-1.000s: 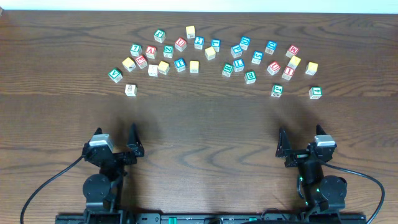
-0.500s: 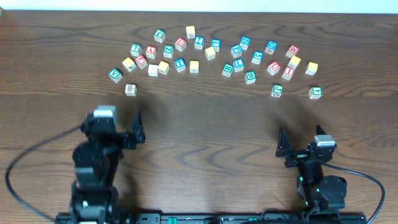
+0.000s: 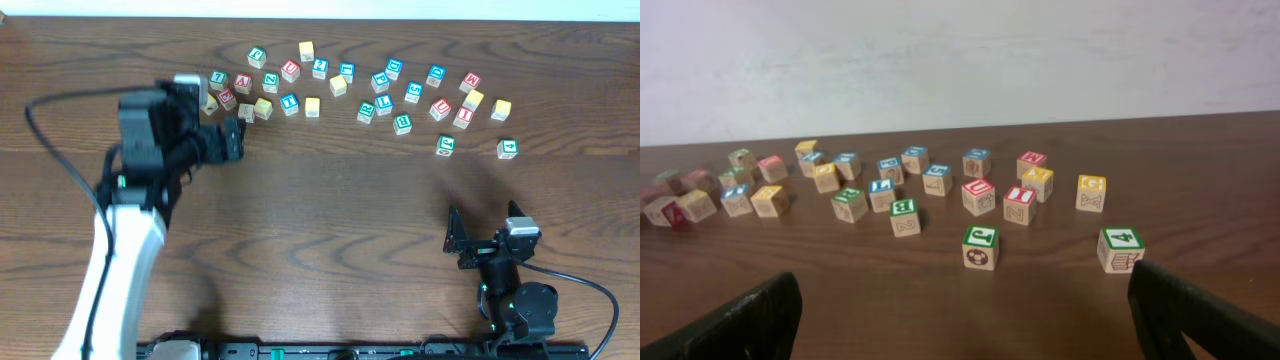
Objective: Spell out AI2
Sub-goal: 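Reach the left gripper to the red-lettered A block and grasp it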
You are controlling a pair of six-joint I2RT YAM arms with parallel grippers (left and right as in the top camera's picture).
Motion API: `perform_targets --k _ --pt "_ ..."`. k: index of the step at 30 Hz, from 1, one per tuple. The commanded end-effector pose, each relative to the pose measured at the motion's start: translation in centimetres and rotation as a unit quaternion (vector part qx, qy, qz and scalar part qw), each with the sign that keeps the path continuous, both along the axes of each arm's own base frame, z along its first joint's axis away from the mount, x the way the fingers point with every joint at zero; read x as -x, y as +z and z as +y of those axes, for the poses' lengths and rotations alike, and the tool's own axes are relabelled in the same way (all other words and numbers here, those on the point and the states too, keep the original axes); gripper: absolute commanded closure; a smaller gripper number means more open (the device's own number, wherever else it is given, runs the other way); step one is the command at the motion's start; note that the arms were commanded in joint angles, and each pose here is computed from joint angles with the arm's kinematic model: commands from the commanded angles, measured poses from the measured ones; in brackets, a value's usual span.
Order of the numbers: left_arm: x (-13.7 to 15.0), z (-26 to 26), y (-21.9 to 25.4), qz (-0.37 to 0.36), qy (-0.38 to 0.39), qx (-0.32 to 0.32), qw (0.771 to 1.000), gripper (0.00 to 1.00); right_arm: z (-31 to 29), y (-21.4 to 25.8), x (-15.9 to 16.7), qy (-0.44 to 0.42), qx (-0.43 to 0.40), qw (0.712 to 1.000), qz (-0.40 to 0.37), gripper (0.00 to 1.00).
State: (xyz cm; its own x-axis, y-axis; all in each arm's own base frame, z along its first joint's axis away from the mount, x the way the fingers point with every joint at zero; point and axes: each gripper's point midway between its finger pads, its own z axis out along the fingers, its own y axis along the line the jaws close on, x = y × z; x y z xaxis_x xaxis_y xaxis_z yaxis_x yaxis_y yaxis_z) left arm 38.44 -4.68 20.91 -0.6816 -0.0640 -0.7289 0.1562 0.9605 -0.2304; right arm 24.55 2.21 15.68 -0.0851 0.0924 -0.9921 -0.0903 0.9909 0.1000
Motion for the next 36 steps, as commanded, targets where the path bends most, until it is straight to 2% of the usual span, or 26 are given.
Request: perform_targets --k 1,11,15,21,30,34,36 --pt "-2.5 -0.4 2.2 0.008 -0.021 -0.003 1.0 0.02 -0.2 -0.1 0.0 -0.004 -0.005 1.0 0.002 0.01" --pt "-6.5 -0.6 5.5 0.072 -0.047 -0.028 0.996 0.03 -0.2 -0.1 0.0 -0.004 -0.005 1.0 0.002 0.01" --pt "-7.4 -0.6 6.7 0.057 -0.046 -0.029 0.997 0.02 -0.2 -0.1 0.0 -0.004 -0.005 1.0 0.002 0.01" --pt "-6.8 -0.6 6.1 0.074 -0.046 -0.027 0.996 0.02 -0.2 -0.1 0.0 -0.004 -0.005 1.0 0.002 0.01" --pt "-7.4 -0.7 6.8 0.055 -0.045 -0.027 0.997 0.02 -0.2 -0.1 0.0 -0.004 -0.005 1.0 0.002 0.01" --pt "-9.1 -0.8 7.3 0.024 -0.041 -0.03 0.998 0.02 -0.2 -0.1 0.0 -0.004 -0.005 1.0 0.002 0.01" --pt "-10.3 0.5 7.0 0.018 -0.005 -0.045 0.999 0.03 -0.2 -0.1 0.0 -0.004 -0.005 1.0 0.002 0.01"
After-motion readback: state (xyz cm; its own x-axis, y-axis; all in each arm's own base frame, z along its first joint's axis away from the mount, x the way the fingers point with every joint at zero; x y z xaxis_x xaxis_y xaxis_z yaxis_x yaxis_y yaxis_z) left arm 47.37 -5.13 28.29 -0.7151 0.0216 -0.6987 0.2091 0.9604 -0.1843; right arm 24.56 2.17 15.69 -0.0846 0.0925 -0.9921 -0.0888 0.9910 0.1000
